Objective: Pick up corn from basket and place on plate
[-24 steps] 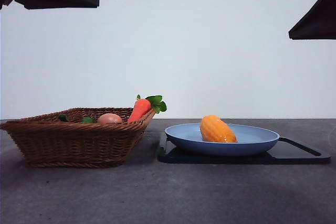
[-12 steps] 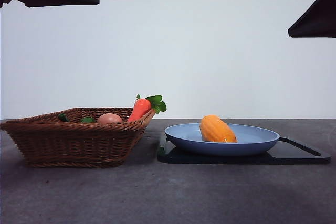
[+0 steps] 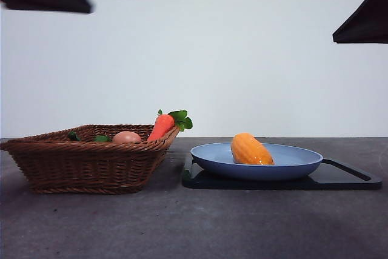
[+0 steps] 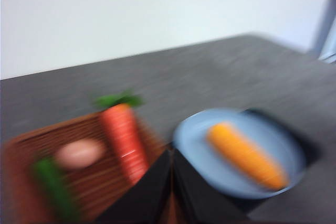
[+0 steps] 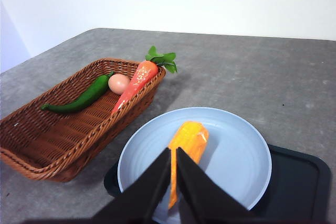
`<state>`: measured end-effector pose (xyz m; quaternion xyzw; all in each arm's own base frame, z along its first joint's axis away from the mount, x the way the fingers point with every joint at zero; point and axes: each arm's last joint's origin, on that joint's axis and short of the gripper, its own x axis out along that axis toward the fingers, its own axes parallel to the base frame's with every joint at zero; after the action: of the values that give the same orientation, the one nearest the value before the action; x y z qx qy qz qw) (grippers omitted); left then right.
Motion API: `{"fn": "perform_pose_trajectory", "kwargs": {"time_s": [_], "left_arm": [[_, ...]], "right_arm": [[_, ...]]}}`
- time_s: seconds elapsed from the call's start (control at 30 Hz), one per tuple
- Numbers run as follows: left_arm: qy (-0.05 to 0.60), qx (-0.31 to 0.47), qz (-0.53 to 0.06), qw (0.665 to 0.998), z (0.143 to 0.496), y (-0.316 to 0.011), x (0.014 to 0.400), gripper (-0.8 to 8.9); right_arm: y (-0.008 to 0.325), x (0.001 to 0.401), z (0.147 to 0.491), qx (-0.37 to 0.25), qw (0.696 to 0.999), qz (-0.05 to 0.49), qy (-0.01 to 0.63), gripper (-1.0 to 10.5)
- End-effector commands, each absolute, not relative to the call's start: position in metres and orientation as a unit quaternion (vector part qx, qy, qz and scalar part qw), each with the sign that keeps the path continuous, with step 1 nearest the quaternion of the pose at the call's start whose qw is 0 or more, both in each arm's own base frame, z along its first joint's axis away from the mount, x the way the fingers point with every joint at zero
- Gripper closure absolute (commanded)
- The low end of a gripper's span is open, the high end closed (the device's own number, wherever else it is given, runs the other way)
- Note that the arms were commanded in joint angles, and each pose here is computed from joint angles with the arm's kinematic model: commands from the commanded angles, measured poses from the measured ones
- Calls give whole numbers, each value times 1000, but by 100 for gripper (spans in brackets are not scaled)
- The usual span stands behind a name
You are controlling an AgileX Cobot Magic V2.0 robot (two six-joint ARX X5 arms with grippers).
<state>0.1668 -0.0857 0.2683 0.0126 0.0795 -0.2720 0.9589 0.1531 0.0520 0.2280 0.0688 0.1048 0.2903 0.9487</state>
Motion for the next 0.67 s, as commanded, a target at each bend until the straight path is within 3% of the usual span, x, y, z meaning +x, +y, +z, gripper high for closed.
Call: {"fn": "perform_pose_trajectory", "kwargs": {"time_s": [0.03,0.33,0.67], "left_arm": [[83,51,-229,969,263,-66,161,806],[58,48,-94,993,219,-16,127,806],[35,43,-41,998,178,-3,107,806]], "right_arm": [[53,154,230,73,948,292,100,945],[53,154,230,73,948,292,100,945],[53,154,230,74,948,292,100,945]]}}
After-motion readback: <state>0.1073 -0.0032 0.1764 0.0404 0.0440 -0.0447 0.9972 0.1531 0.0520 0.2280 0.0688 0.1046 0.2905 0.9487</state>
